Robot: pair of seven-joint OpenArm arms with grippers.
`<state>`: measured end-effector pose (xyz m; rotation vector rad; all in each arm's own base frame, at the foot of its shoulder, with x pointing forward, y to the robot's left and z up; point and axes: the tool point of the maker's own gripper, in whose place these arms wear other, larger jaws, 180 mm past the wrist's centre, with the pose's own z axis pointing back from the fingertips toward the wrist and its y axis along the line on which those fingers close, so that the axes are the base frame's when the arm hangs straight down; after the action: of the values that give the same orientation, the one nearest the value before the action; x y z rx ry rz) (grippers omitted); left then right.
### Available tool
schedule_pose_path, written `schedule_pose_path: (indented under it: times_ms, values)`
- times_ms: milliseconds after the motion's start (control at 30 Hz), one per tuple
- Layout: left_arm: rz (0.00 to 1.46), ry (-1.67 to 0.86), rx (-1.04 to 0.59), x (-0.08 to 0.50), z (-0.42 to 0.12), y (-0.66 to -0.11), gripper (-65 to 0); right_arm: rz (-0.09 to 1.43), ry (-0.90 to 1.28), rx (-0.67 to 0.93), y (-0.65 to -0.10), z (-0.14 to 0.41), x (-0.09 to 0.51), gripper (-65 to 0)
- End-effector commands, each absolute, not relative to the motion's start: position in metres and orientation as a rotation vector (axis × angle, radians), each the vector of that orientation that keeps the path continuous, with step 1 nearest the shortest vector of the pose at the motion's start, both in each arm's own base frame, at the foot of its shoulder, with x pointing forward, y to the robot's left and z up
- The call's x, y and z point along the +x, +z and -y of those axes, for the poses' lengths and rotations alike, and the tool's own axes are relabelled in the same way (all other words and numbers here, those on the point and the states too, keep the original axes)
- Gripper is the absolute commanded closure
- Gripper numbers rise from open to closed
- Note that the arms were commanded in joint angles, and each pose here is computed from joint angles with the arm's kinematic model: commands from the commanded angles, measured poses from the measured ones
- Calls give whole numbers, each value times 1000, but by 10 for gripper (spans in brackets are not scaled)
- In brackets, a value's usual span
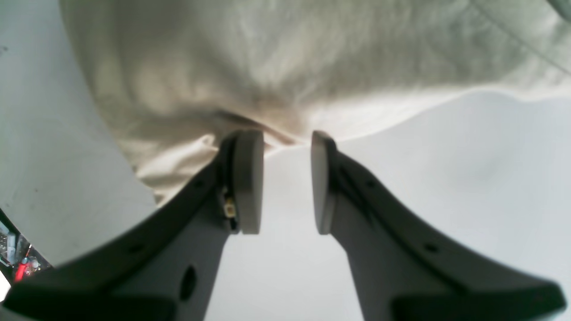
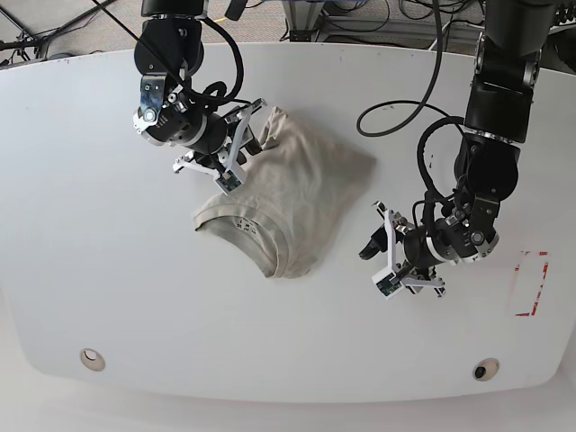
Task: Fold the T-shirt properly
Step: 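Press the bundle with the right gripper and reposition the left gripper over it, then lower the left gripper onto the bundle's collar and grasp it, then carry the folded shirt with the left gripper toward the red-taped square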
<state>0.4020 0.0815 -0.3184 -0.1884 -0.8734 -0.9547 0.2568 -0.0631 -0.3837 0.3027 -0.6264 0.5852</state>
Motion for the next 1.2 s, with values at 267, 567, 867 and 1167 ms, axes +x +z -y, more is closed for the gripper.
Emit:
schedule_pose_path:
  times_ms: [267,567,867,1167]
  values:
    - [1149,-721,-267,363,1,-268,-385,654,491,49,-352,167,272,-173]
    - [1192,-599,-331,340,61,-310,-446,642,442,-43,-345,212,269,-173]
    - [1047,-526,-320,338,54,-406,-446,646,409,-63,-343,224,269,-173]
    - [938,-325,-152,351,-59,-458,-446,657,383,-79,-338,233,270,-173]
